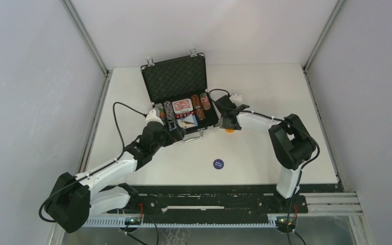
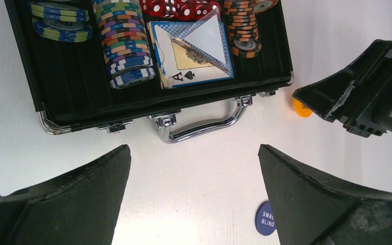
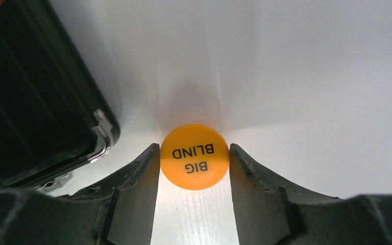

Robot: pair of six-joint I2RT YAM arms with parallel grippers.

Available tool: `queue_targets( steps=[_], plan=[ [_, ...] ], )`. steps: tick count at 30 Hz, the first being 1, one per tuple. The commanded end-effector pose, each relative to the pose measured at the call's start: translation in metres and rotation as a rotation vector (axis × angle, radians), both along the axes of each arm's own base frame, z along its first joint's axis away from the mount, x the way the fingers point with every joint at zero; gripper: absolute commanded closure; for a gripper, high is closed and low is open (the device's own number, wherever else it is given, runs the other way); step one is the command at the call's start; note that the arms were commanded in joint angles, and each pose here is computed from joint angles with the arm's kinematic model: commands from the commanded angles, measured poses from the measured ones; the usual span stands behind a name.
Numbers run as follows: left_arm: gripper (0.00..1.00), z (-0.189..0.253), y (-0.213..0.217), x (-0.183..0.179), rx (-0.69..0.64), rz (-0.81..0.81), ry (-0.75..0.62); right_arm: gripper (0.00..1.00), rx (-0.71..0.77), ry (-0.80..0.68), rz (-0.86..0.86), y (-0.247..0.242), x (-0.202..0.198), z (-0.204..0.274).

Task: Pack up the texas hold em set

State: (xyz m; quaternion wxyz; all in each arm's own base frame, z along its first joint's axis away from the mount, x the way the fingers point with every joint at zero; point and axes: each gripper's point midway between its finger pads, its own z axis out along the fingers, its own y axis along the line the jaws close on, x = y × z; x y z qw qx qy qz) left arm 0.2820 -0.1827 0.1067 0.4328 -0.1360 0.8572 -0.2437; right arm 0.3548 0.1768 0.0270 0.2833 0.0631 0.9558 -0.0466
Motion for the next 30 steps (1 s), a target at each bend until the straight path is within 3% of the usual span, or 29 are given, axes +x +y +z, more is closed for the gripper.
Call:
queue_targets(
  steps=[1, 12, 30],
  plan=[
    [0.00, 0.022, -0.006, 0.007, -0.031, -0.006, -0.060, 0.44, 0.035, -0.095, -0.001, 0.006, 0.008, 0.035],
    [0.00, 0.022, -0.006, 0.007, -0.033, -0.008, -0.062, 0.43, 0.049, -0.140, 0.074, 0.042, 0.014, 0.063],
    [0.00, 0.025, -0.005, 0.006, -0.037, -0.004, -0.071, 0.43, 0.052, -0.156, 0.254, 0.147, 0.041, 0.080]
  ],
)
